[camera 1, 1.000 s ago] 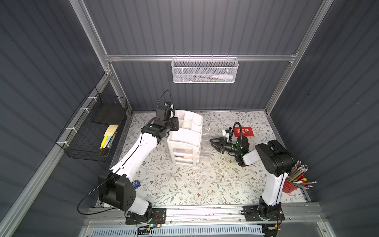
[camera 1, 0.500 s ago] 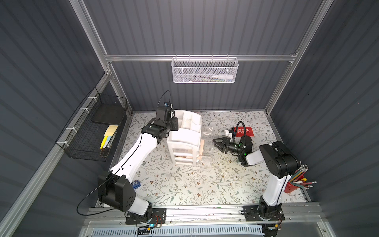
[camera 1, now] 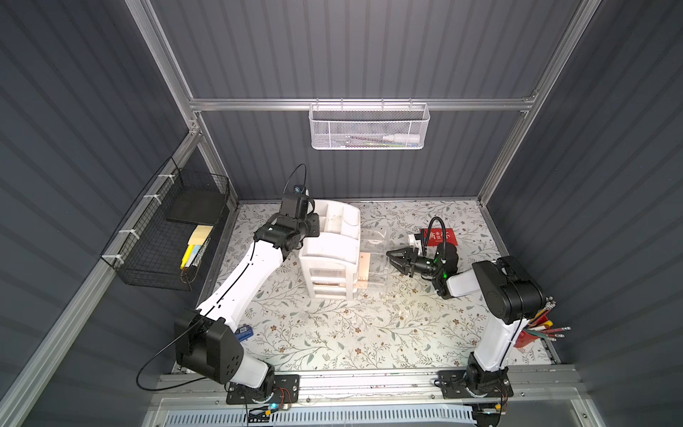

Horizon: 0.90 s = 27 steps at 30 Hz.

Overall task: Take the postcards out of the drawer
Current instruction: Open the drawer in the storage box.

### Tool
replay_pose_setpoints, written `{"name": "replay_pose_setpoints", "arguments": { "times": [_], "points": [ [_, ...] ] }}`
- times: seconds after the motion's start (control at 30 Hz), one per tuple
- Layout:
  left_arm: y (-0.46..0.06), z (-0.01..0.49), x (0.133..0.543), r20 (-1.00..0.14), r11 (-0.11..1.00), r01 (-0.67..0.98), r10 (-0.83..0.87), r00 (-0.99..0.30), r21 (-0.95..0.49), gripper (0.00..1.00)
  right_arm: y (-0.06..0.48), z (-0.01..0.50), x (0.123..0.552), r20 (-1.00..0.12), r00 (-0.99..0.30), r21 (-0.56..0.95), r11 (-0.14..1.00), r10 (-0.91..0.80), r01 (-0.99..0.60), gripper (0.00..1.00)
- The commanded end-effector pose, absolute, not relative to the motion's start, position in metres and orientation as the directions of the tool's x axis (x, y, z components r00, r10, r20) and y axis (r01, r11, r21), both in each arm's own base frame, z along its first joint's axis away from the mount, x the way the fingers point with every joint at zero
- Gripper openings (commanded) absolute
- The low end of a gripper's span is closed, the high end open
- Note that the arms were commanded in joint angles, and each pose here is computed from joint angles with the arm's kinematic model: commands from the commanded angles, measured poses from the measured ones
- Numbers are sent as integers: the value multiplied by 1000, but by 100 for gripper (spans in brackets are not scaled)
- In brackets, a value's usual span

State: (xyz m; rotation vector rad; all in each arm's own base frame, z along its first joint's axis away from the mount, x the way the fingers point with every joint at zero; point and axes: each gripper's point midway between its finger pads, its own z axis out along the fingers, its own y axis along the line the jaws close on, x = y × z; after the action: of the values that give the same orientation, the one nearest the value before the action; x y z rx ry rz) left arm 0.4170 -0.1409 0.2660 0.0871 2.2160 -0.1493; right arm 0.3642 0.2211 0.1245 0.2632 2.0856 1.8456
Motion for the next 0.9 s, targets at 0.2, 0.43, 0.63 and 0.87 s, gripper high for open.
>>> {"name": "replay_pose_setpoints", "arguments": {
  "times": [0.2, 0.43, 0.63, 0.87],
  "points": [
    [-111, 215, 393, -662, 993, 82, 120, -740, 87, 0, 217, 137, 365, -180, -920, 980, 143, 349, -137, 37],
    [-109, 220, 392, -668, 992, 80, 124, -734, 97, 0, 214, 131, 368, -163, -923, 981, 159, 349, -113, 37],
    [-111, 222, 391, -669, 991, 92, 130, -732, 93, 0, 215, 131, 371, -163, -926, 981, 159, 341, -114, 37],
    [-113, 220, 391, -665, 992, 97, 128, -736, 84, 0, 215, 123, 373, -146, -931, 977, 196, 334, -83, 37]
  ]
}}
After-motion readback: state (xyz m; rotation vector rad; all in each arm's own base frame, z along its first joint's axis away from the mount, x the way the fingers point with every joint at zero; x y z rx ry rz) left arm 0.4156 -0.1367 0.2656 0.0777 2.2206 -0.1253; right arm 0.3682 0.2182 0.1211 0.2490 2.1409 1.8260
